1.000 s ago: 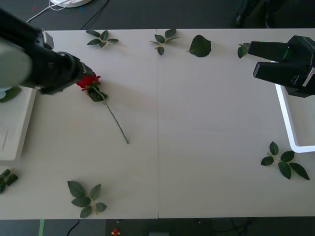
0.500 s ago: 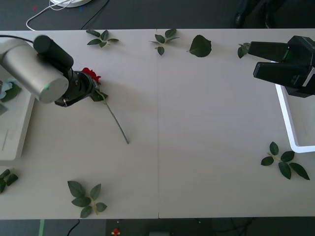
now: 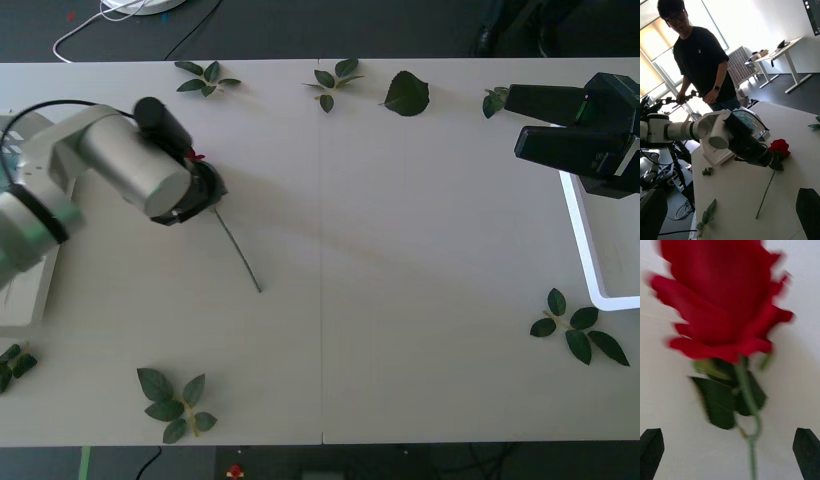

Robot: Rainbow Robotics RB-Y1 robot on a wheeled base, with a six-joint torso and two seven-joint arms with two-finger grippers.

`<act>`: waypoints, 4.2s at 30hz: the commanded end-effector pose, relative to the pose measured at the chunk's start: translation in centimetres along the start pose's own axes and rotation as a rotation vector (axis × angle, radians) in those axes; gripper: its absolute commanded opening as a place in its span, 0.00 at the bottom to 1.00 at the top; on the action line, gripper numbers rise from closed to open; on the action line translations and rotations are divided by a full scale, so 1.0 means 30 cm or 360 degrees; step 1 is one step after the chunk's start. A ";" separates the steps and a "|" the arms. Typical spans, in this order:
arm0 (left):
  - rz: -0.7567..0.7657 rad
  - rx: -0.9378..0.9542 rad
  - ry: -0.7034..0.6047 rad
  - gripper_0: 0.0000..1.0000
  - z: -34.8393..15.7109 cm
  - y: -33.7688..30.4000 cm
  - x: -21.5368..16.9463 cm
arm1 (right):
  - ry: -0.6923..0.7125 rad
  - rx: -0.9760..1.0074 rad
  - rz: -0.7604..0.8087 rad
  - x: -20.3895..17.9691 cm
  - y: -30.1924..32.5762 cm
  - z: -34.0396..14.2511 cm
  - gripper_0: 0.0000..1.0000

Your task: Place the red flowers into the right box and the blue flowers into the left box. If a person shows an open palm, hand one flower to the person first, then continue sorting.

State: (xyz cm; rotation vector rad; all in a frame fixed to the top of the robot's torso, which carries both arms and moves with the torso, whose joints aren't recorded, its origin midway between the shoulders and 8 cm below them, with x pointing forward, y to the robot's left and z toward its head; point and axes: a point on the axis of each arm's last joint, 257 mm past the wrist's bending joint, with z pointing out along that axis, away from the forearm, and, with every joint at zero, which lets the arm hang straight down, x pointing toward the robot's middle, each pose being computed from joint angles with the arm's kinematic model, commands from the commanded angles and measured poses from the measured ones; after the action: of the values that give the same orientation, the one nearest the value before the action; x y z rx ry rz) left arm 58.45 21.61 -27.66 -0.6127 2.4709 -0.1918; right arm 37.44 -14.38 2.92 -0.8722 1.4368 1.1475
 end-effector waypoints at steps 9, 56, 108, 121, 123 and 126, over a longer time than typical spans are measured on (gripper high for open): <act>0.0195 0.0121 -0.0047 1.00 0.014 -0.176 0.060 | -0.0021 0.0019 -0.0045 -0.027 -0.002 -0.012 1.00; 0.0281 0.0285 -0.0263 0.00 -0.099 -0.275 -0.120 | -0.0029 0.0013 -0.0036 -0.031 0.001 -0.012 1.00; 0.0783 0.2407 -0.0358 0.00 -1.400 -0.896 0.149 | -0.0122 -0.0030 0.0094 -0.076 0.023 -0.016 1.00; 0.0719 0.2654 -0.0359 0.00 -1.554 -1.052 0.214 | -0.0118 -0.0082 0.0222 -0.057 0.037 0.028 1.00; 0.0723 0.2670 -0.0342 0.00 -1.565 -1.058 0.219 | -0.0120 -0.0100 0.0252 -0.054 0.042 0.043 1.00; 0.0719 0.2685 -0.0328 0.00 -1.575 -1.061 0.223 | -0.0119 -0.0117 0.0272 -0.052 0.048 0.060 1.00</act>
State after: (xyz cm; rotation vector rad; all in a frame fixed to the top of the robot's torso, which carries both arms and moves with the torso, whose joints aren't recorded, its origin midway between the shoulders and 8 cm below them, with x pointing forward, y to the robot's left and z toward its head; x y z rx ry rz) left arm 40.72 -8.16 13.50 0.5727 1.4292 -1.5472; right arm 37.28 -13.65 3.79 -0.7562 1.4471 1.2995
